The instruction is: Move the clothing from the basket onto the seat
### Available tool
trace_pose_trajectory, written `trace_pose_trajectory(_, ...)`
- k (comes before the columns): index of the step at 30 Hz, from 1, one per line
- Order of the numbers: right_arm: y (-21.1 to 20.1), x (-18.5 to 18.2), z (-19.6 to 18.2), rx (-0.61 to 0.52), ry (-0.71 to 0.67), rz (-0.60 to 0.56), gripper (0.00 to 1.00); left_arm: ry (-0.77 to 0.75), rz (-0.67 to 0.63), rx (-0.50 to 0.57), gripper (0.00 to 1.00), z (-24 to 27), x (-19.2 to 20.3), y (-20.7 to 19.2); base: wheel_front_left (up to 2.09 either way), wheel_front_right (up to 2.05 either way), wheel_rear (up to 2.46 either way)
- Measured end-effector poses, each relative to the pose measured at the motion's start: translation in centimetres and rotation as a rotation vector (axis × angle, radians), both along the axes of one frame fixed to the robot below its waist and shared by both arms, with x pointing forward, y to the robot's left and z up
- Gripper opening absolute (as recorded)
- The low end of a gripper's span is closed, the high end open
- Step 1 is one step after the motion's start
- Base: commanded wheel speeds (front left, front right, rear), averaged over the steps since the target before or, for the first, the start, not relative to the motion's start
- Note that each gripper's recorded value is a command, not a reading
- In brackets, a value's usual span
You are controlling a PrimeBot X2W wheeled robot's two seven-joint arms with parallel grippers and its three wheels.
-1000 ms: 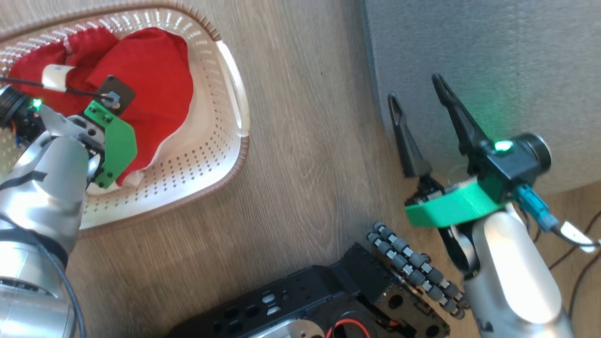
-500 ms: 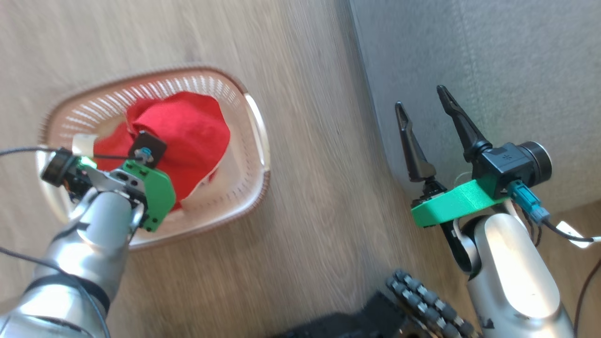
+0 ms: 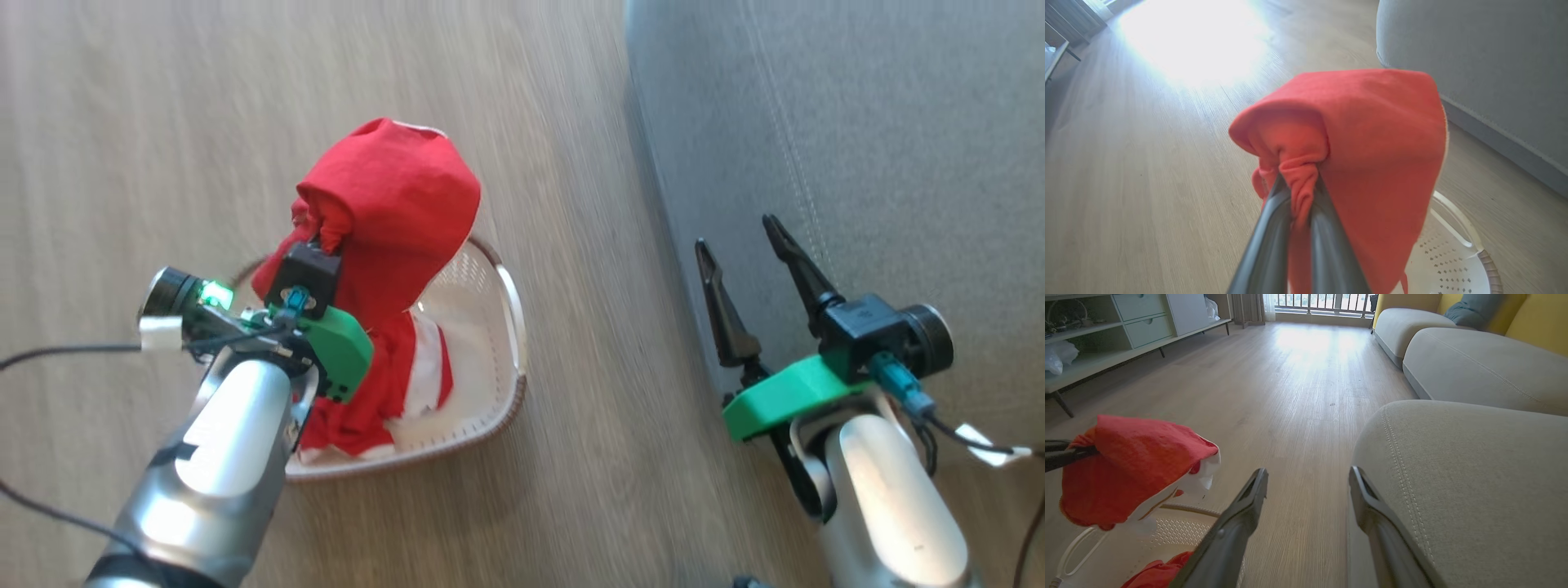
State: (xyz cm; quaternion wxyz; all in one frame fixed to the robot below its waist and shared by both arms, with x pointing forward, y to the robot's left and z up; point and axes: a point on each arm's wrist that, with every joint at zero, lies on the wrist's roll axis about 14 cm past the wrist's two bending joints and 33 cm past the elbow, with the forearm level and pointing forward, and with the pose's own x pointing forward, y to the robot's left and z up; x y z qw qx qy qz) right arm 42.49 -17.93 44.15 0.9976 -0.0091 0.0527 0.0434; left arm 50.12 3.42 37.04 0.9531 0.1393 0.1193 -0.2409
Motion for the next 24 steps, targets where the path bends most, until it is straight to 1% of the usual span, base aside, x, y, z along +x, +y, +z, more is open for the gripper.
trace_pose_trajectory(4, 0.6, -1.0, 1.0, 0.004, -0.02, 0.012, 1.0, -0.133, 0.021, -0.049, 0.0, 5.2, -0.2, 0.4, 0.0, 0.0, 0.0)
trace_pose_trajectory(10, 1.4, -2.4, 2.2, 0.001, -0.047, 0.034, 1.0, -0.341, 0.065, -0.146, 0.0, 13.5, -0.8, 1.1, 0.0, 0.0, 0.0)
trace_pose_trajectory(13, 1.9, -2.8, 3.1, 0.005, -0.072, 0.047, 1.0, -0.438, 0.105, -0.203, 0.0, 17.4, -1.4, 2.0, 0.0, 0.0, 0.0)
trace_pose_trajectory(20, 2.8, -3.5, 3.9, 0.013, -0.095, 0.07, 1.0, -0.635, 0.135, -0.314, 0.0, 25.1, -3.1, 3.3, 0.0, 0.0, 0.0)
trace_pose_trajectory(24, 3.4, -3.7, 3.5, 0.017, -0.085, 0.086, 1.0, -0.725, 0.131, -0.344, 0.0, 28.0, -4.0, 3.7, 0.0, 0.0, 0.0)
